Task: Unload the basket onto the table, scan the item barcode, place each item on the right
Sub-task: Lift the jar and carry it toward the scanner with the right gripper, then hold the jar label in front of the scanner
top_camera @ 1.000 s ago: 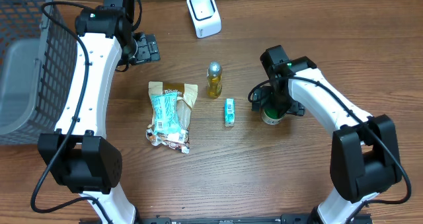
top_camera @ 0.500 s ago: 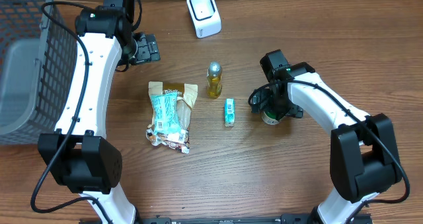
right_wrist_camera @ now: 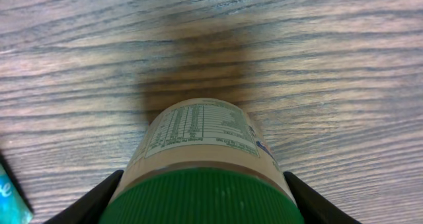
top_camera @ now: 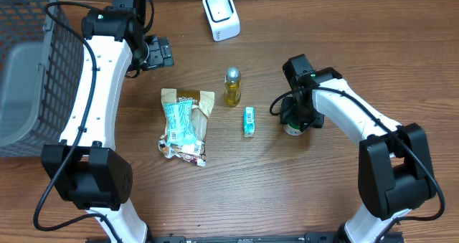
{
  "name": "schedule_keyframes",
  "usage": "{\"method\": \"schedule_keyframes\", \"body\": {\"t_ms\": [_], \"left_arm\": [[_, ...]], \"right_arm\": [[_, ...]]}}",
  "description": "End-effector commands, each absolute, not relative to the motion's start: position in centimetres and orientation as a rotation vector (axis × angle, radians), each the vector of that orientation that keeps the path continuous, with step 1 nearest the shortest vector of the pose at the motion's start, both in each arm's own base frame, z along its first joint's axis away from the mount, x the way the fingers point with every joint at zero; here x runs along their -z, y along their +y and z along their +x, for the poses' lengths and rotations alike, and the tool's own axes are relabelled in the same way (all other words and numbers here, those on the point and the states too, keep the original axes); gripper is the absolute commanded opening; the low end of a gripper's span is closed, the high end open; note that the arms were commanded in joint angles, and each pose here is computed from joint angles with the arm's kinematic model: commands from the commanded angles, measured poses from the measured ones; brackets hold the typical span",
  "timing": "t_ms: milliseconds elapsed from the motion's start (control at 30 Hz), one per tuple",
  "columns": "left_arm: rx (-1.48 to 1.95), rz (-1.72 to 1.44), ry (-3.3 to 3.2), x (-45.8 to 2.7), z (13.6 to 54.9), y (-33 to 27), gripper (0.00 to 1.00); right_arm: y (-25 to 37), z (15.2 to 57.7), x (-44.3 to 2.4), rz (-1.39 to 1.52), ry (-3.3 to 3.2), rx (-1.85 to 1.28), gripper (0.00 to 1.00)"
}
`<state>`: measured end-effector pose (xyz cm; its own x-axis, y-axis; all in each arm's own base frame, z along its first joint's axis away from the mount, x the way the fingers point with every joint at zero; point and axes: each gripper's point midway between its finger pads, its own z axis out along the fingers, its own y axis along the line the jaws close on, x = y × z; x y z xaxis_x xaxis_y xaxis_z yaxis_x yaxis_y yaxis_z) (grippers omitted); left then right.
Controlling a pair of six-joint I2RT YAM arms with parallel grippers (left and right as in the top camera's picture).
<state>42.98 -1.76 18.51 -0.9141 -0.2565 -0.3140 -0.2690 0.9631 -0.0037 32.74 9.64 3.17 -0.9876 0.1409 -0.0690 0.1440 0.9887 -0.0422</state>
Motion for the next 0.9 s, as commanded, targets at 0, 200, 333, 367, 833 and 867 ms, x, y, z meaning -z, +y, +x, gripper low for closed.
{"method": "schedule_keyframes", "body": {"t_ms": [0, 200, 333, 367, 833, 867], "left_arm": [[-0.062, -0.377, 2.778, -19.2, 43.3, -1.7, 1.0], [-0.062, -0.377, 2.778, -19.2, 43.3, -1.7, 1.0], [-0.061, -0.377, 2.777, -19.2, 43.3, -1.7, 1.0], [-0.062, -0.377, 2.778, -19.2, 43.3, -1.7, 1.0], [-0.062, -0.377, 2.778, -19.2, 43.3, -1.7, 1.0], [-0.062, -0.377, 2.778, -19.2, 43.3, -1.7, 1.0]], "right_arm": [[9.8, 33.3, -3.7, 0.221, 3.056, 0.065, 0.53], [11.3, 38.0, -14.0, 0.141, 2.925, -0.012, 0.43], [13.0, 42.8, -24.7, 0.129, 2.643, -0.155, 0.39], [13.4, 44.1, -28.1, 0.129, 2.538, -0.202, 0.39], [17.7, 55.1, -35.1, 0.115, 2.051, -0.393, 0.39], [18.1, 55.9, -34.3, 0.111, 2.047, -0.397, 0.39]]}}
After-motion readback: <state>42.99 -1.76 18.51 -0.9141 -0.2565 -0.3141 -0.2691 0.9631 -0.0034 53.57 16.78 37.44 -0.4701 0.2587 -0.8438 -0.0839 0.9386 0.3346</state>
